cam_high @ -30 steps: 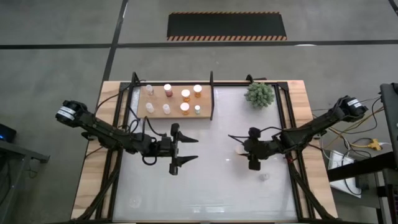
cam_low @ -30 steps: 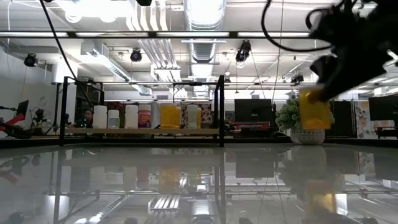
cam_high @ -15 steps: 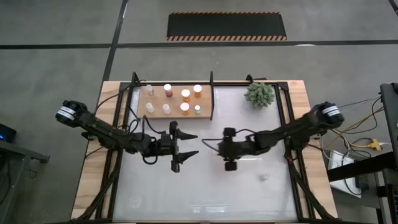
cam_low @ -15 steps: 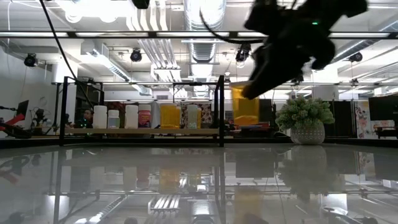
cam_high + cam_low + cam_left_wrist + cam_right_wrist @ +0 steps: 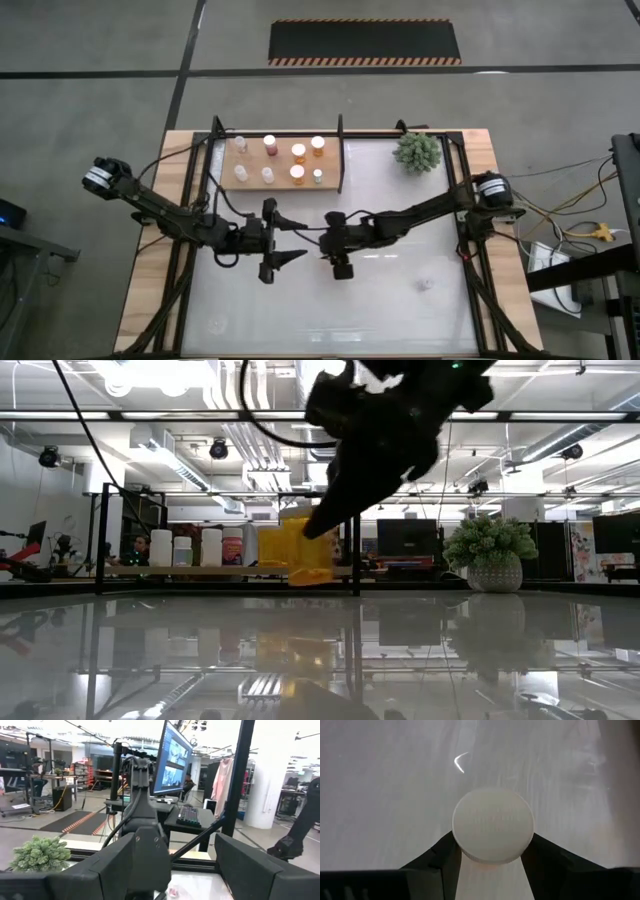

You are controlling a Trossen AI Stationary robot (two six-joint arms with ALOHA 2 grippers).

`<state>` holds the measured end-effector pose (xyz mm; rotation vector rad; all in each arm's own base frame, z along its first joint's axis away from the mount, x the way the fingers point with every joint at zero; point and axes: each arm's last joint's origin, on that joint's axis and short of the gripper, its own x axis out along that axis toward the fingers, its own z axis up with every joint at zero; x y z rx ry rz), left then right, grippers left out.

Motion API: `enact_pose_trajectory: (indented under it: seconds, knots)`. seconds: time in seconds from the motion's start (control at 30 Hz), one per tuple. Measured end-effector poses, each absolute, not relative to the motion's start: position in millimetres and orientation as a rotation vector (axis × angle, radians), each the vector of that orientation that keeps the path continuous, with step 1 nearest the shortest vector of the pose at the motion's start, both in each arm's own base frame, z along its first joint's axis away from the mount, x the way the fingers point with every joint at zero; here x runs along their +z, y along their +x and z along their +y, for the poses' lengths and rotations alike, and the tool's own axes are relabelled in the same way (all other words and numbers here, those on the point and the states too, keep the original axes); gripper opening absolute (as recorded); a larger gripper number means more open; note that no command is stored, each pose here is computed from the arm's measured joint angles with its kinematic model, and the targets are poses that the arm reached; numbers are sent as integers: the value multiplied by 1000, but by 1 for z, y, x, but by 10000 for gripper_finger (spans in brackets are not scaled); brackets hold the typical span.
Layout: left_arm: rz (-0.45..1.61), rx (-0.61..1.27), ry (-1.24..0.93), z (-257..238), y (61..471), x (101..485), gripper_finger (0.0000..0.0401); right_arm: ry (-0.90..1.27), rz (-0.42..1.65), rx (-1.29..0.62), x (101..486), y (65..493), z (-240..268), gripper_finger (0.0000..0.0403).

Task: Pick and place medicine bottles onto shelf by color
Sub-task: Put the orange pill bottle on the shelf

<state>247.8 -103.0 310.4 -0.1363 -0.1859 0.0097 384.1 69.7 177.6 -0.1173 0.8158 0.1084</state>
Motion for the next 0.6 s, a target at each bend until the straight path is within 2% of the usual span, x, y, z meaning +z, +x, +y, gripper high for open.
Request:
enact_pose_trajectory:
  seconds: [0.3, 0.6]
  knots:
    - [-157, 8, -123, -103, 245, 305, 256, 21, 713, 39, 163, 414, 65, 168]
    - [-132, 14, -110, -103, 245, 302, 256, 16, 714, 23, 153, 421, 66, 168]
